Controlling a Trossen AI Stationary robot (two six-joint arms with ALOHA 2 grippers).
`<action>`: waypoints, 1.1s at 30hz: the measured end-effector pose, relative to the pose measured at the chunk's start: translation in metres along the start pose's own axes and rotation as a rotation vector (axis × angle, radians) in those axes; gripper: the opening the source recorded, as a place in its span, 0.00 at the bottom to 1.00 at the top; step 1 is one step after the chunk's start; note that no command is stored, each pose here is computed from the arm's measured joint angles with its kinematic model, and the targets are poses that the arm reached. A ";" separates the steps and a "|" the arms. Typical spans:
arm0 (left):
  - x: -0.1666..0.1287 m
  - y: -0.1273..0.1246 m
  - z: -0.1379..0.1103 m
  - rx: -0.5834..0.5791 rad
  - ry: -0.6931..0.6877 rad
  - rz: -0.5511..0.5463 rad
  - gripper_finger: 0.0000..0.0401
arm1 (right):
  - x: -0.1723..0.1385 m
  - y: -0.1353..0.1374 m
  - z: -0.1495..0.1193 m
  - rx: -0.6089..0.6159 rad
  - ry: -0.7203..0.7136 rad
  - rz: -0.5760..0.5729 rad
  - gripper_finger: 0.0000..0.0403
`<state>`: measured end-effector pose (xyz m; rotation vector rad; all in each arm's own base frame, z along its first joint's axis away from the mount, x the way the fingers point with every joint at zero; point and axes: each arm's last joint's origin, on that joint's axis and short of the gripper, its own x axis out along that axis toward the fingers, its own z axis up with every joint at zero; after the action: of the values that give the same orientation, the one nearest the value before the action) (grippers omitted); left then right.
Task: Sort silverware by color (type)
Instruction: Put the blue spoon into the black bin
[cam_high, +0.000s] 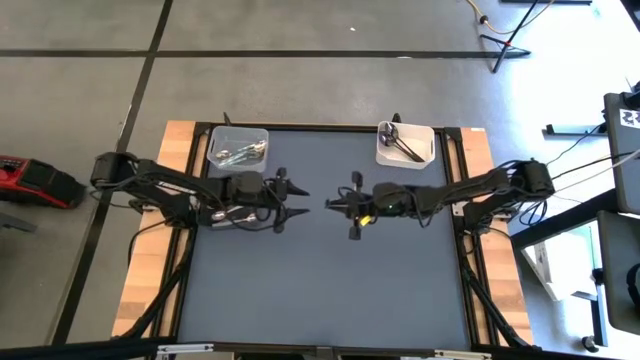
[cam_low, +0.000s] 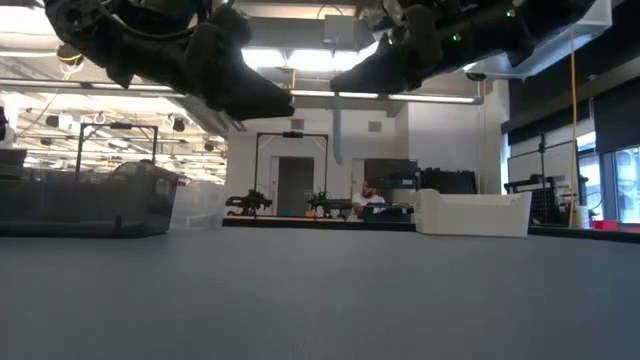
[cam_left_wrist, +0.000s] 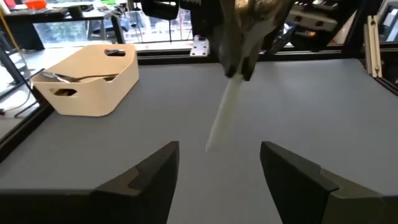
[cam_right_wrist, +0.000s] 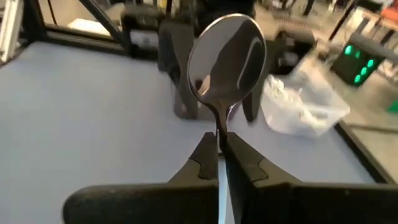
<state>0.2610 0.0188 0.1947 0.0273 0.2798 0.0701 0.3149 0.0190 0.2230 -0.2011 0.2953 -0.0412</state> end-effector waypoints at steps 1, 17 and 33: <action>0.002 -0.001 0.001 0.001 0.002 -0.002 0.55 | 0.001 0.000 0.000 -0.005 -0.014 -0.005 0.00; 0.043 -0.017 0.009 0.014 -0.049 -0.072 0.55 | 0.015 0.004 -0.001 0.004 -0.133 0.022 0.00; 0.047 -0.017 0.007 0.039 -0.039 -0.058 0.09 | 0.016 0.004 -0.001 0.052 -0.141 0.025 0.16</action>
<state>0.3093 0.0052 0.1883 0.0597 0.2426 0.0069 0.3304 0.0213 0.2167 -0.1476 0.1564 -0.0101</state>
